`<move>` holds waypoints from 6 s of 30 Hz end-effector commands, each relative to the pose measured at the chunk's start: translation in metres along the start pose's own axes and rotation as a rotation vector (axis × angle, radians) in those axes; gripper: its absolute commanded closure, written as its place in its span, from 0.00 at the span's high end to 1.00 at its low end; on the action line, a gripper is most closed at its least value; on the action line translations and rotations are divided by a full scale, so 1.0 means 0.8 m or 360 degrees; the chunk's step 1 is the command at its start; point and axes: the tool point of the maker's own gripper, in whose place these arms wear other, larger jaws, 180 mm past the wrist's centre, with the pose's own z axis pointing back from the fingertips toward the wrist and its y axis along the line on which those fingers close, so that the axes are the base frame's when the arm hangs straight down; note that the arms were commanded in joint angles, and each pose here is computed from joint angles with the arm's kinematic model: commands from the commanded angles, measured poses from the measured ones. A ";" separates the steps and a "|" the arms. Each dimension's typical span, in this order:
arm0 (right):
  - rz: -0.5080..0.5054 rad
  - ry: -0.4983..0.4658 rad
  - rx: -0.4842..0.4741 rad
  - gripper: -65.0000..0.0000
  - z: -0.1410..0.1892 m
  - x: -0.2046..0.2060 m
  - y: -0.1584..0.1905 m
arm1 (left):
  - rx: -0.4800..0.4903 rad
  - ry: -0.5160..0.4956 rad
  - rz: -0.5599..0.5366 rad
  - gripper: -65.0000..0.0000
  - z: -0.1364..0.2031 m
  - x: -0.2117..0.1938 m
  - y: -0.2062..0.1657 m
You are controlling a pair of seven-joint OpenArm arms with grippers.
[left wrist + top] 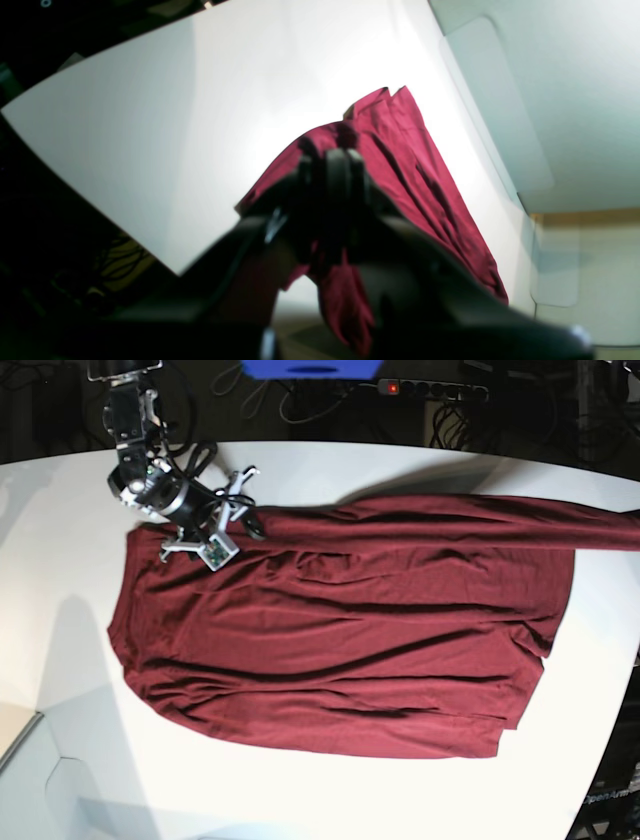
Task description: Layout the t-shirt on the table in an organized manner, then fold the t-shirt properly
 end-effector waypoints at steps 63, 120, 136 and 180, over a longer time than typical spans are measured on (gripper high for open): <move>0.0118 -0.0133 -0.0064 0.00 0.032 0.039 -0.007 | -0.0046 -0.0075 -0.0022 0.00 0.003 0.021 -0.013; 0.0141 -0.0133 -0.0330 0.00 0.052 0.051 -0.111 | 0.0163 0.0450 0.0271 0.00 -0.176 -0.133 0.045; 0.0152 -0.0145 -0.0343 0.00 0.052 0.058 -0.117 | -0.0043 0.0277 0.0237 0.00 -0.203 -0.070 -0.029; 0.0143 -0.0143 -0.0329 0.00 0.049 0.057 -0.112 | 0.0242 0.0627 -0.0123 0.69 -0.144 -0.152 0.027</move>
